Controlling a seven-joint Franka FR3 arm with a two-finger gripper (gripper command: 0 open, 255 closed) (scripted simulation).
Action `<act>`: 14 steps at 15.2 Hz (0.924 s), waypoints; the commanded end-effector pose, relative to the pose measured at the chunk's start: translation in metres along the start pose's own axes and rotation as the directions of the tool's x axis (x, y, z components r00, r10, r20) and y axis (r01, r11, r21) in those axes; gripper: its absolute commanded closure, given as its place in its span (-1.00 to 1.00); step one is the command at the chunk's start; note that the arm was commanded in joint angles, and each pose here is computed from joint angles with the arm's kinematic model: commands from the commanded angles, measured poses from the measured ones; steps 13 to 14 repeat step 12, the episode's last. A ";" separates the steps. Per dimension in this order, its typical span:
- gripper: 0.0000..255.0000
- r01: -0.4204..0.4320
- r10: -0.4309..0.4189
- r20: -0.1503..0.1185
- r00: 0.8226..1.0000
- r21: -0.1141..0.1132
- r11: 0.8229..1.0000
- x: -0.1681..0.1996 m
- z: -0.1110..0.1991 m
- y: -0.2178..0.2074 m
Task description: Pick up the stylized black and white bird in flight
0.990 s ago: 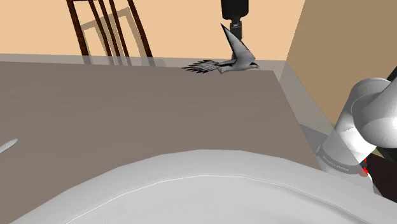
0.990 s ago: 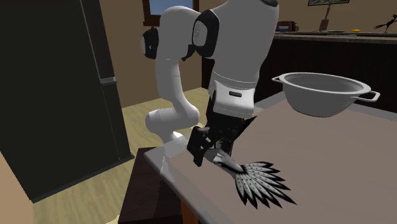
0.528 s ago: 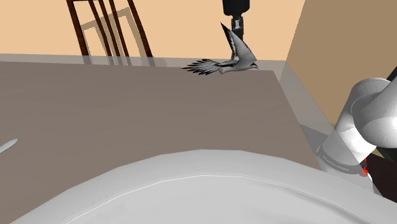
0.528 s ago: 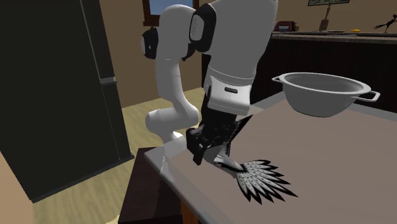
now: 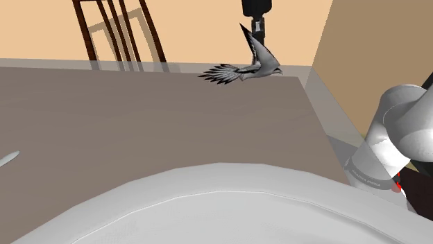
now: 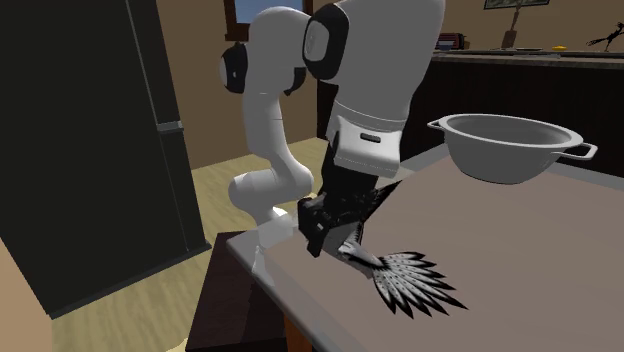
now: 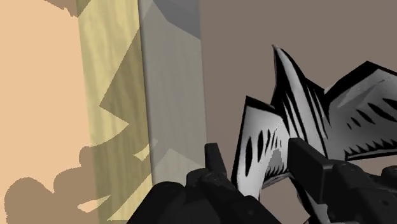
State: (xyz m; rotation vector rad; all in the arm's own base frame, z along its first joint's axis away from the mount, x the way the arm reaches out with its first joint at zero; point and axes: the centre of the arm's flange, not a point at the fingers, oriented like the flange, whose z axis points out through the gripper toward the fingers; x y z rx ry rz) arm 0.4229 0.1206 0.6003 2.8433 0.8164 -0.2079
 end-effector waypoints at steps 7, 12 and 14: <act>1.00 0.022 -0.021 -0.014 1.000 0.123 0.992 0.000 -0.038 -0.011; 1.00 0.022 -0.021 -0.014 1.000 0.123 0.992 -0.003 -0.054 -0.009; 1.00 0.022 -0.021 -0.014 1.000 0.123 0.992 -0.003 -0.054 -0.009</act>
